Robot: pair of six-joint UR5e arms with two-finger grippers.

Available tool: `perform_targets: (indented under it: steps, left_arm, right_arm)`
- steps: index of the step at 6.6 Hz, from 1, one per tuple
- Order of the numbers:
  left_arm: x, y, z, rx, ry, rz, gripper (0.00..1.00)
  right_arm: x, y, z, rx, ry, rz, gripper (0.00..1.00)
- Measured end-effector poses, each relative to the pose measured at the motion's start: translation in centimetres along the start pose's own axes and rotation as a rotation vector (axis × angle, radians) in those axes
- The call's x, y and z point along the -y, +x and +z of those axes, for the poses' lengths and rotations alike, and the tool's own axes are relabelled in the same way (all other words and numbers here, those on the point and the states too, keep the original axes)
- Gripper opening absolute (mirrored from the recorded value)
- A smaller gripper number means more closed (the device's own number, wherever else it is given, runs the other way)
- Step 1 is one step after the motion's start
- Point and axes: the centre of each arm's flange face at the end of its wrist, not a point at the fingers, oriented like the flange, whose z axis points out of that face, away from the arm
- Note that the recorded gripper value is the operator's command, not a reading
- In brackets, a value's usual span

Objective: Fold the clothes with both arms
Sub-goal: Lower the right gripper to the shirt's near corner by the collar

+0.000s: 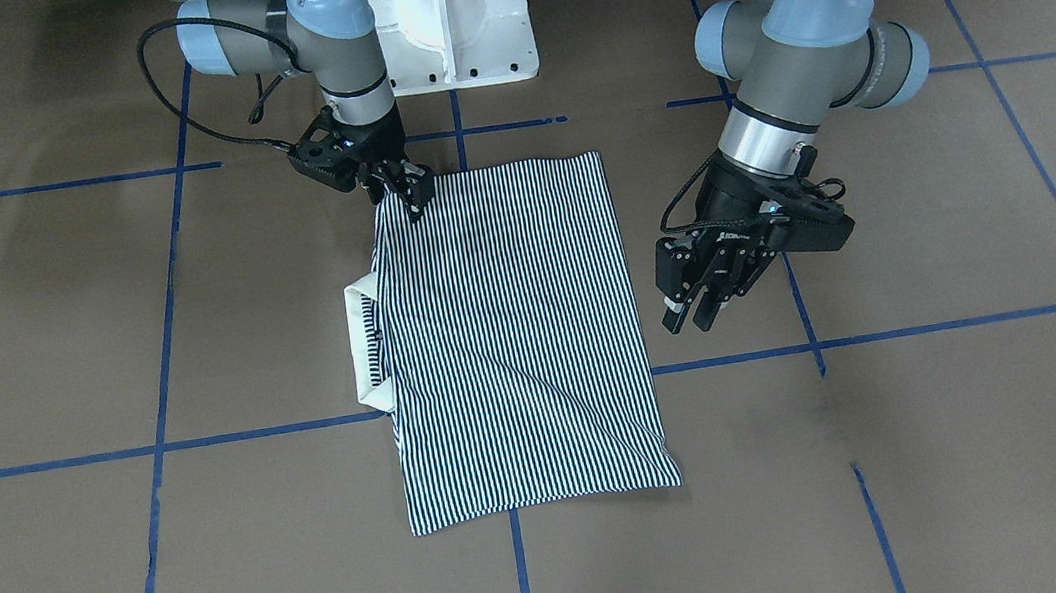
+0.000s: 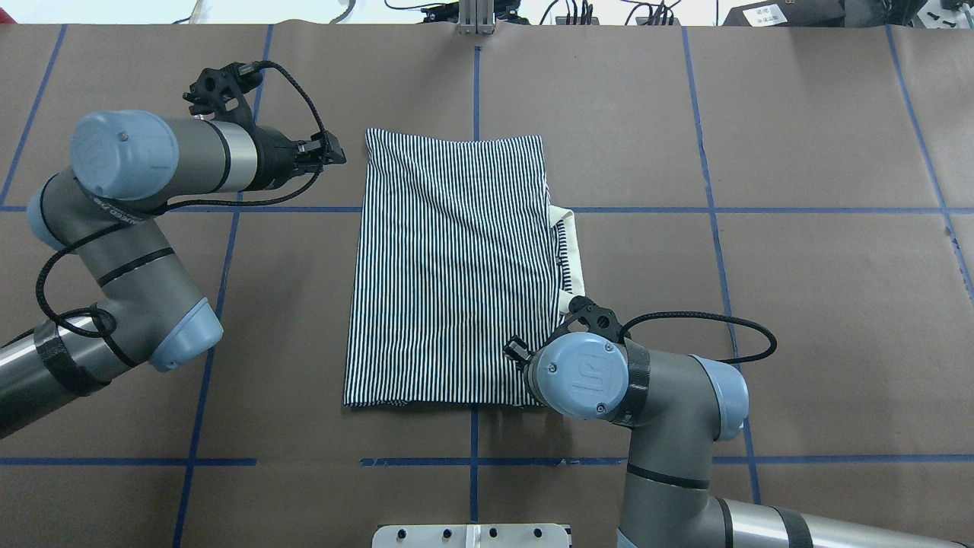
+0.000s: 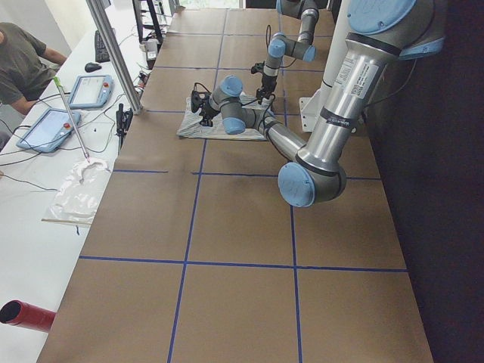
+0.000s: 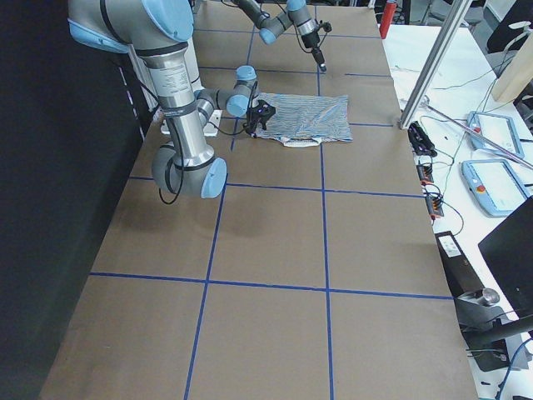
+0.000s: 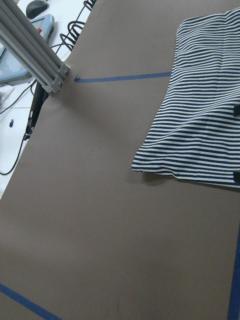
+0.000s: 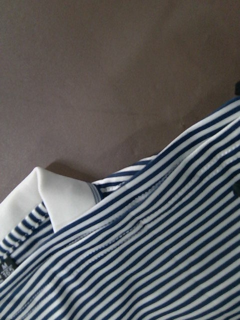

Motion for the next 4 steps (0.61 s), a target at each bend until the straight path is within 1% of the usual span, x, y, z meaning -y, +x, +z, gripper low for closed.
perform_targets:
  steps: [4]
  left_arm:
    - [0.02,0.09,-0.19,-0.003,0.001,0.0,0.47]
  right_arm:
    - [-0.35,-0.14,-0.54,0.005,-0.005,-0.009,0.0]
